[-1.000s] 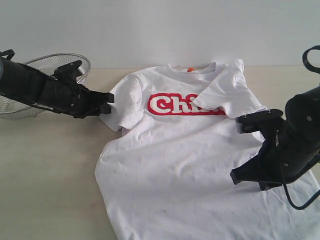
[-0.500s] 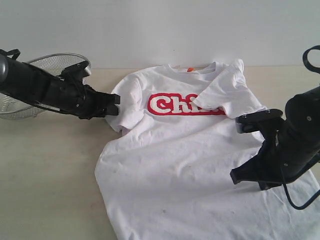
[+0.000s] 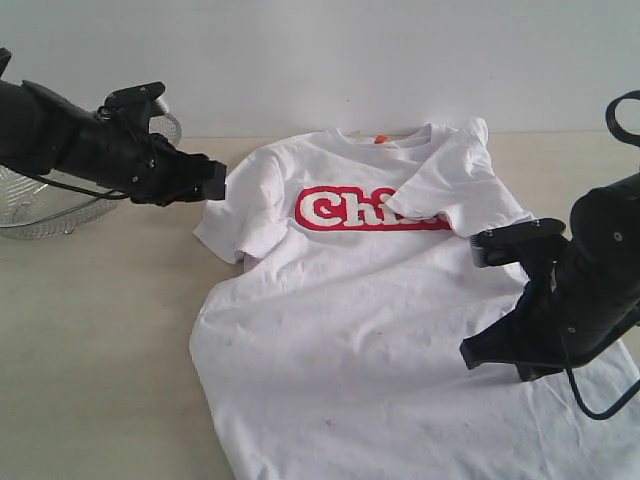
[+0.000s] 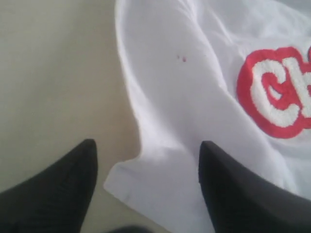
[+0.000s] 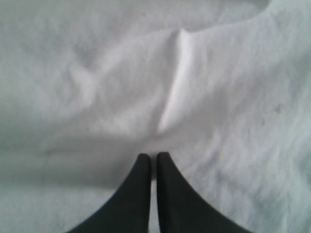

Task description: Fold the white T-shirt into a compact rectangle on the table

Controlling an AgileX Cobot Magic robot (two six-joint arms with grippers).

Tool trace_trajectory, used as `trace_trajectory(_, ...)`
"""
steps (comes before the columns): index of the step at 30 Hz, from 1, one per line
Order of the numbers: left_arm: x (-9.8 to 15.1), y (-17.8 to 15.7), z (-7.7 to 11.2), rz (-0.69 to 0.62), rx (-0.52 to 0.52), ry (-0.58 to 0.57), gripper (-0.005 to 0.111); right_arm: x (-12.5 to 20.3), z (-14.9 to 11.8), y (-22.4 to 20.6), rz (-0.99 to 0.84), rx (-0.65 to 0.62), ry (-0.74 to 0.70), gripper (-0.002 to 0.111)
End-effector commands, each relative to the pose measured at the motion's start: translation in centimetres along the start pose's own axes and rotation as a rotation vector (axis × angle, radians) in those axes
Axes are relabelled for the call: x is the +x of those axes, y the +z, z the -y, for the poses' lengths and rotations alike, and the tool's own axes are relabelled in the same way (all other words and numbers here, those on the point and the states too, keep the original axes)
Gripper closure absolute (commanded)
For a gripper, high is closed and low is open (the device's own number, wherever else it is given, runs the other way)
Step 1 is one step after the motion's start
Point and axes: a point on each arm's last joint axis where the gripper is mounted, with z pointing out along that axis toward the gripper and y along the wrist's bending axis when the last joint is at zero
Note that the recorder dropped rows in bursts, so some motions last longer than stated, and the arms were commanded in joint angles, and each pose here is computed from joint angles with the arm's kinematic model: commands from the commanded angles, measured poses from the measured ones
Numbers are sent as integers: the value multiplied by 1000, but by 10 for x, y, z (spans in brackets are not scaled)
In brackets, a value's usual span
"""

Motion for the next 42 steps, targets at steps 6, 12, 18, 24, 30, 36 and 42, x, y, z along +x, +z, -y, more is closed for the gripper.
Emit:
trace_trajectory(6, 16, 21, -11, -61, -37, -26, 48, -1, 0, -3, 9, -4, -7, 109)
trace_trajectory(12, 17, 37, -13, -65, -6, -102, 48, -1, -1, -3, 8, -13, -8, 109)
trace_trajectory(18, 9, 46, -5, -59, 75, -185, 51, -1, -2, -3, 8, -26, -15, 109)
trace_trajectory(24, -7, 50, 7, -46, 154, -155, 102, -1, -2, -3, 6, -26, -17, 109)
trace_trajectory(30, -14, 47, 11, -37, 176, -163, 102, -1, -2, -3, 8, -26, -17, 109)
trace_trajectory(36, -48, 29, 31, 46, 262, -78, 102, -1, -2, -3, 13, -26, -17, 109)
trace_trajectory(42, -50, 56, 102, 52, 358, 72, 102, -2, -2, -3, 19, -27, -19, 109)
